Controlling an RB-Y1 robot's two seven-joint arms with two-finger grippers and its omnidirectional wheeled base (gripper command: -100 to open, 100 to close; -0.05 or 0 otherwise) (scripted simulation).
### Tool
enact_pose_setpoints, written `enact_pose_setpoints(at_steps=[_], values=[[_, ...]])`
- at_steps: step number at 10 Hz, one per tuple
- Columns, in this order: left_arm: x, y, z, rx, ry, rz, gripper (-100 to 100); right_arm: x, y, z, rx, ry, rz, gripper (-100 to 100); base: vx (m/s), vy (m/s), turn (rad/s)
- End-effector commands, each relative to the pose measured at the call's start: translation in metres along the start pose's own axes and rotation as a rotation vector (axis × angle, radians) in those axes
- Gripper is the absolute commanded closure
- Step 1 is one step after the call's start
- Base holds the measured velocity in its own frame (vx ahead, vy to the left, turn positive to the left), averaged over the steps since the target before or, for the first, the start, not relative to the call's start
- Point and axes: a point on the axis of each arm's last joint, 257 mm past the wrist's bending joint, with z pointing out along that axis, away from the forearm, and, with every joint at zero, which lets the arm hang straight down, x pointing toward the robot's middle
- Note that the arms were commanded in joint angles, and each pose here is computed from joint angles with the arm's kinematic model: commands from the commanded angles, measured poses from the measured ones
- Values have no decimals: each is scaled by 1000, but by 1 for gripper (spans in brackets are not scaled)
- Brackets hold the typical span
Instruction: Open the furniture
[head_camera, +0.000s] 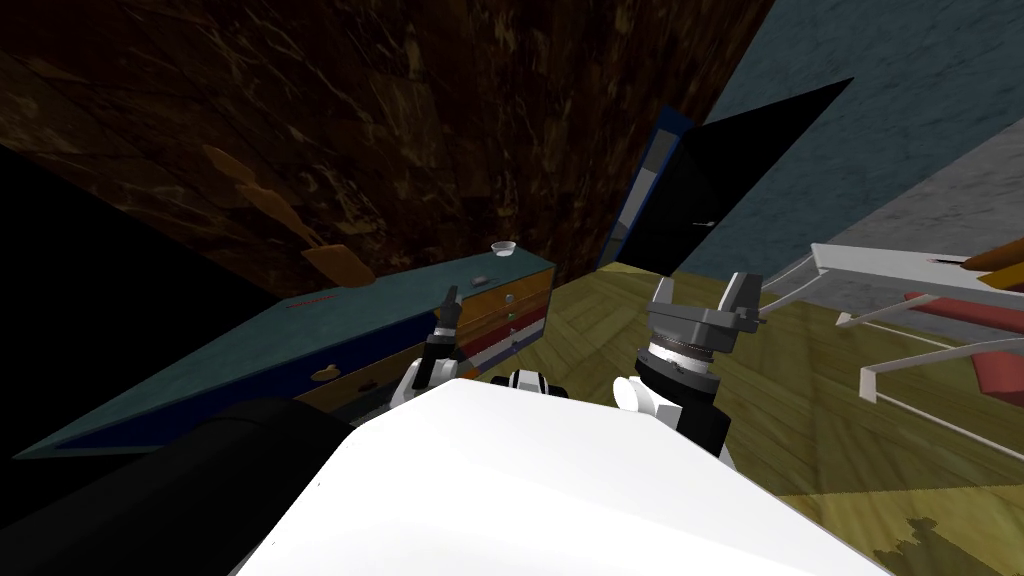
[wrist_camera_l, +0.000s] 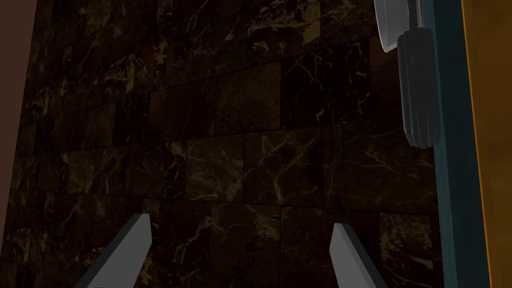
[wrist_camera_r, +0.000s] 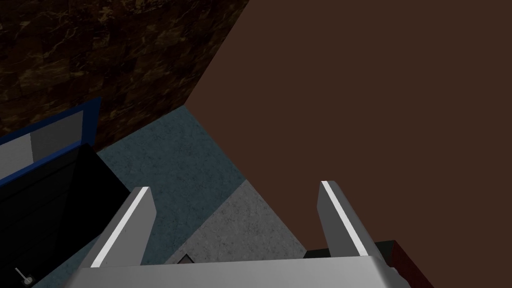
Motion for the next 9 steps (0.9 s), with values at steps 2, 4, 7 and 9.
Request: enact_pose_setpoints(at_steps=[2, 4, 7, 9], values=[[-1, 30, -4, -47, 3, 1, -100, 0, 0, 0, 0, 0, 0, 0, 66, -96, 54], [-2, 46, -7, -72, 1, -1, -100, 0, 0, 0, 0, 0, 0, 0, 67, -91, 41], [-5, 73, -14, -117, -6, -6, -100, 0, 0, 0, 0, 0, 0, 0, 67, -95, 56], [-7, 92, -19, -149, -14, -12, -100, 0, 0, 0, 0, 0, 0, 0, 90, -119, 59]])
